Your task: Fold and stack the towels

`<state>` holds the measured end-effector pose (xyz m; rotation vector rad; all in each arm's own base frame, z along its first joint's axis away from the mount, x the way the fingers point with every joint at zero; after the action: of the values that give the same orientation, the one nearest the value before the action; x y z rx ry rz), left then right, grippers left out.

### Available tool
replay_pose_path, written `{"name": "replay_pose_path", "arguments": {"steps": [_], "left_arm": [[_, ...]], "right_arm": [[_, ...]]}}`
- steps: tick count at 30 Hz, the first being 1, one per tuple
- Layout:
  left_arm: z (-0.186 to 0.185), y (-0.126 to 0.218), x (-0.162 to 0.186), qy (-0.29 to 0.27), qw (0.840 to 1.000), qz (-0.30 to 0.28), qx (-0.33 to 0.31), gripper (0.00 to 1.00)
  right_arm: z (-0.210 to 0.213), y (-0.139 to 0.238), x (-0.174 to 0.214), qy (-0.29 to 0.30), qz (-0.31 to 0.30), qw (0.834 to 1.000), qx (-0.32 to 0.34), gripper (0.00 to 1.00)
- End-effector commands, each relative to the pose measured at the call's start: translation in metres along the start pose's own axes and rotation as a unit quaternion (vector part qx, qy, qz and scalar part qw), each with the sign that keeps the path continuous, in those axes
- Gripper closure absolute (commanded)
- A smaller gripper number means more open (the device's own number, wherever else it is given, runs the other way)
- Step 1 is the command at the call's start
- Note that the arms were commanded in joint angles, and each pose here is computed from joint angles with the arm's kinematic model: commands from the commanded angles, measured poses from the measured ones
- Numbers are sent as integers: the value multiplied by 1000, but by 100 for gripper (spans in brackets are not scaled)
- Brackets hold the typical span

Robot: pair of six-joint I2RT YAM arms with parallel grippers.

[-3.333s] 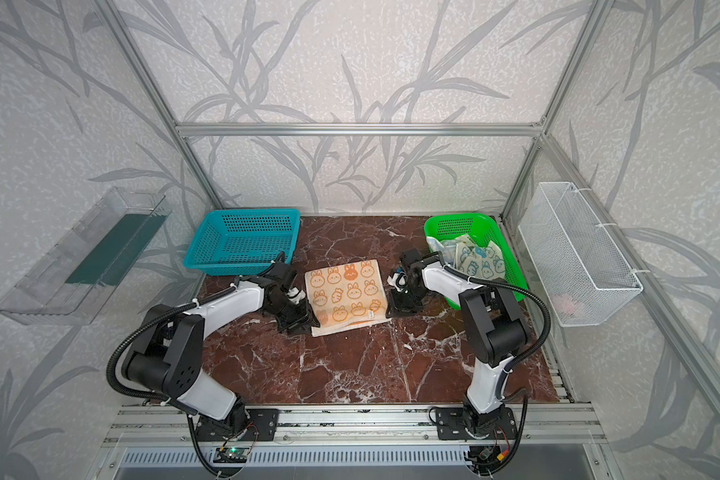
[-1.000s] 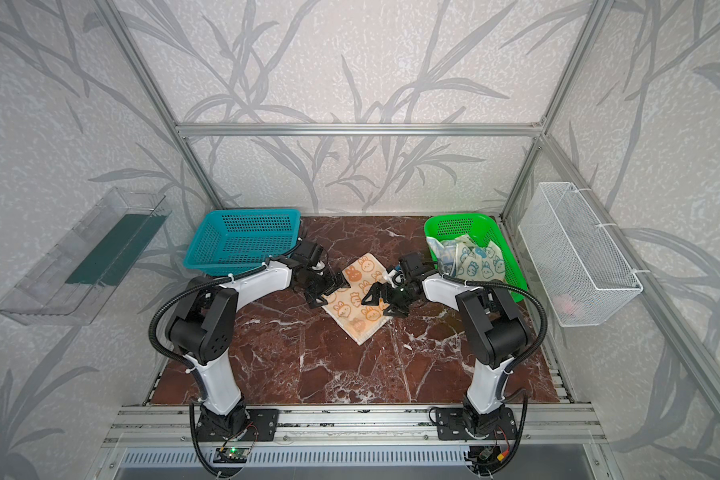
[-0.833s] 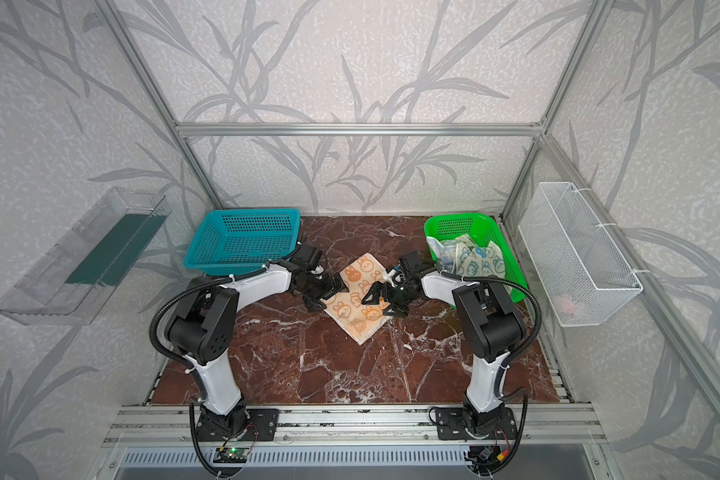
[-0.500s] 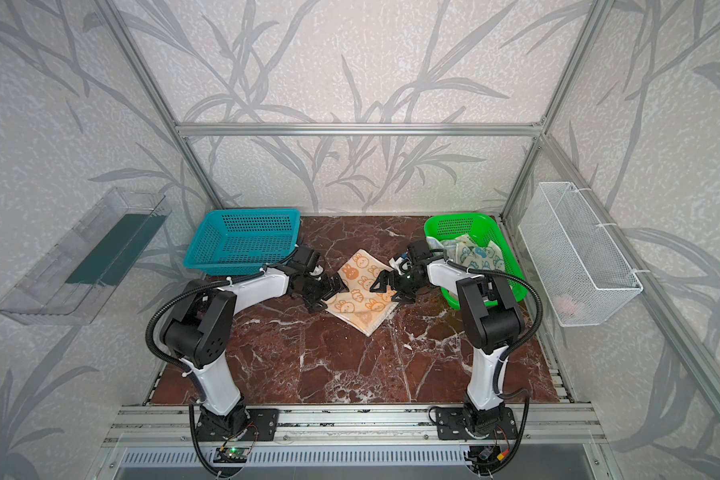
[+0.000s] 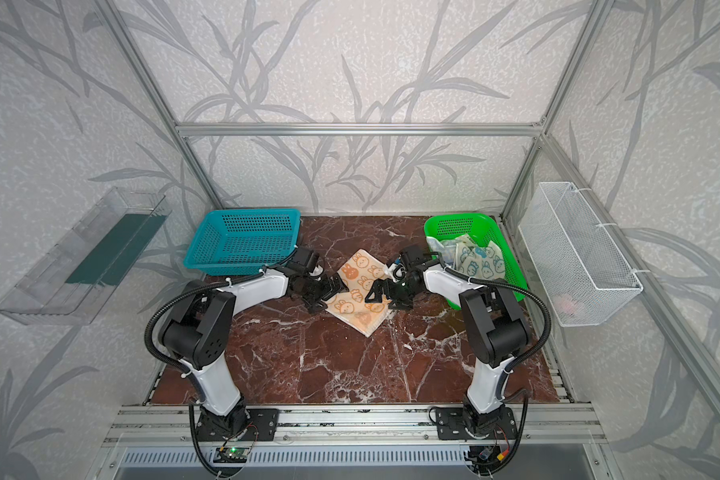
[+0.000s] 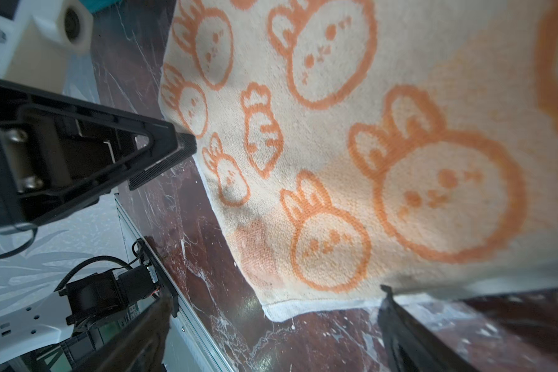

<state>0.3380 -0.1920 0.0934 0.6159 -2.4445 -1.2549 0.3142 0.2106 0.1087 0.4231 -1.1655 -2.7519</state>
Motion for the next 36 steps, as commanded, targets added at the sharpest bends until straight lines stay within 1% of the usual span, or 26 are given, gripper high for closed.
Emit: {"name": "replay_pose_path", "arguments": {"steps": [1,6,11,22,28,31,36], "left_arm": [[22,-4,6,18,999,6,-38,1],[24,-5,7,19,999,7,-38,1],[24,-5,7,20,999,8,-37,1],[26,-3,6,19,999,7,-42,1],[27,-5,6,20,999,8,-42,1],[29,-4,7,19,999,9,-46,1],[31,-4,6,19,999,10,-48,1]], "right_arm": [[-4,-7,-2,-10,8,1000,0,1],[-7,-13,-11,-13,7,1000,3,1],[-6,-19,-20,-19,4,1000,-11,1],[18,-2,-29,5,-16,1000,-19,1],[12,-13,-34,-3,-6,1000,-24,1],[16,-9,-33,-1,-12,999,-31,1],[20,5,-30,17,-12,1000,-4,1]]}}
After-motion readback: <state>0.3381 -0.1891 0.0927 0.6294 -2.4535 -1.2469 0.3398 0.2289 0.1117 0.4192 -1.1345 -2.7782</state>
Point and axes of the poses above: each gripper's point midway between its finger pads, its own y axis back along the fingers, its own z axis along the line the jaws close on, x = y × z, the point moved 6 cm from there along y, back along the fingers, and after that the axes turned 10 degrees about y, right-handed, at the moved point
